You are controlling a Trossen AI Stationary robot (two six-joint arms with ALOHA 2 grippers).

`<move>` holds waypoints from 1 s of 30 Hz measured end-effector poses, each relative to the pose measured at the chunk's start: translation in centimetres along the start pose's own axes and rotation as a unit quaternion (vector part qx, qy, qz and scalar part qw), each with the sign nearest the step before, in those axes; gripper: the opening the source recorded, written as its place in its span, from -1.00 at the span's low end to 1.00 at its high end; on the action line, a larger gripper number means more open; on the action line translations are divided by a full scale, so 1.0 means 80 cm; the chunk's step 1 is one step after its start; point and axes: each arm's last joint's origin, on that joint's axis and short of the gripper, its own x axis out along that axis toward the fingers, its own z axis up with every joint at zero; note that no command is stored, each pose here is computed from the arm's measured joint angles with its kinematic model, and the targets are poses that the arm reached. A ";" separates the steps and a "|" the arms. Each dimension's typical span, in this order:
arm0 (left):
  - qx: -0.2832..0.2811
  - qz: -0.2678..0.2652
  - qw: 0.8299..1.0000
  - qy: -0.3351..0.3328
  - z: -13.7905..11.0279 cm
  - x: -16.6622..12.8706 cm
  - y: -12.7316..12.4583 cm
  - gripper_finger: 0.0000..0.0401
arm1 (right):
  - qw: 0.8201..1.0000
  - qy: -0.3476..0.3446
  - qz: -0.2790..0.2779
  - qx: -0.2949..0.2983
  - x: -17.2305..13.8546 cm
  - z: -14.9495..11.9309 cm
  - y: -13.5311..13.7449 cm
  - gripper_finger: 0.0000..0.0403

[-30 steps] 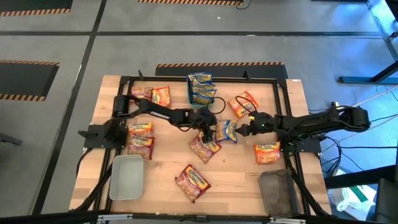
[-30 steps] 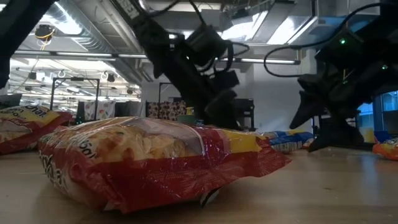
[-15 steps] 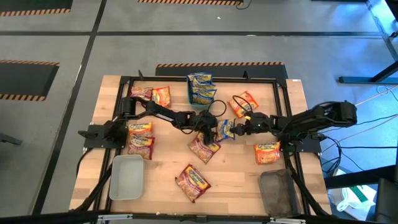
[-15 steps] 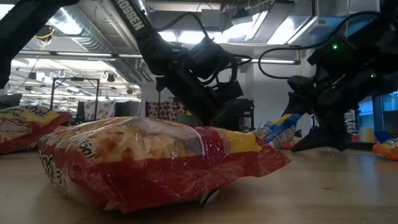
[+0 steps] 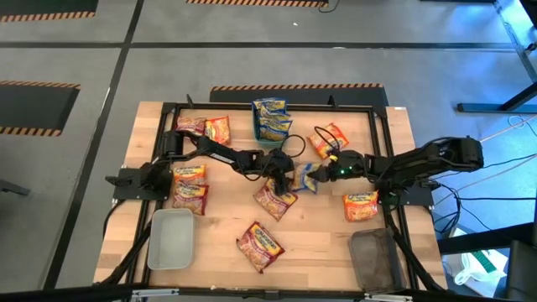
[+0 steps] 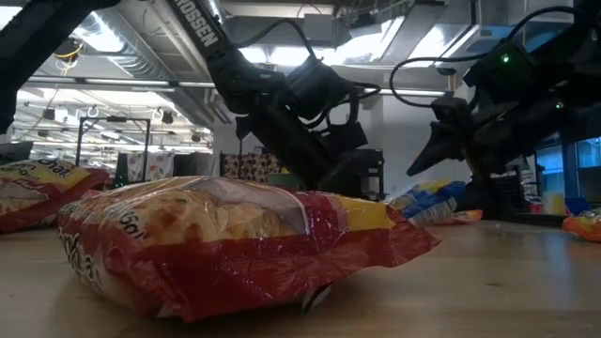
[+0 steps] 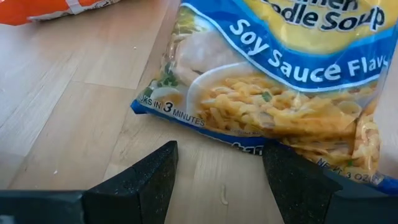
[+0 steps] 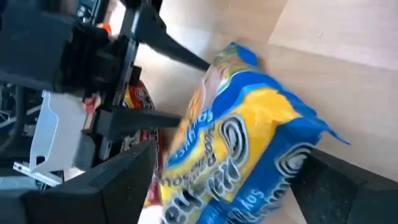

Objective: Sort Maruchan noodles
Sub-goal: Put the blue noodle pack into the green bin

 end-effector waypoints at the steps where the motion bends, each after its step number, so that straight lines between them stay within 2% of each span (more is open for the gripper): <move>1: 0.000 0.000 1.000 0.000 0.000 0.000 0.000 0.16 | 1.000 -0.002 -0.001 0.004 0.000 0.000 0.000 0.61; 9: -0.001 -0.001 1.000 -0.010 0.001 0.001 0.000 0.16 | 0.999 0.004 -0.020 0.026 0.005 -0.003 -0.007 0.61; 19: -0.002 -0.002 1.000 -0.015 0.002 0.001 0.000 0.16 | 0.999 0.003 -0.036 0.002 0.027 -0.002 -0.002 0.58; 23: -0.002 -0.002 1.000 -0.015 0.002 0.001 0.000 0.16 | 0.999 0.008 -0.028 -0.018 0.032 0.001 0.005 0.37; 30: -0.001 -0.005 1.000 -0.018 0.006 -0.002 -0.004 0.16 | 0.999 0.004 -0.035 -0.042 0.032 0.002 0.005 -0.25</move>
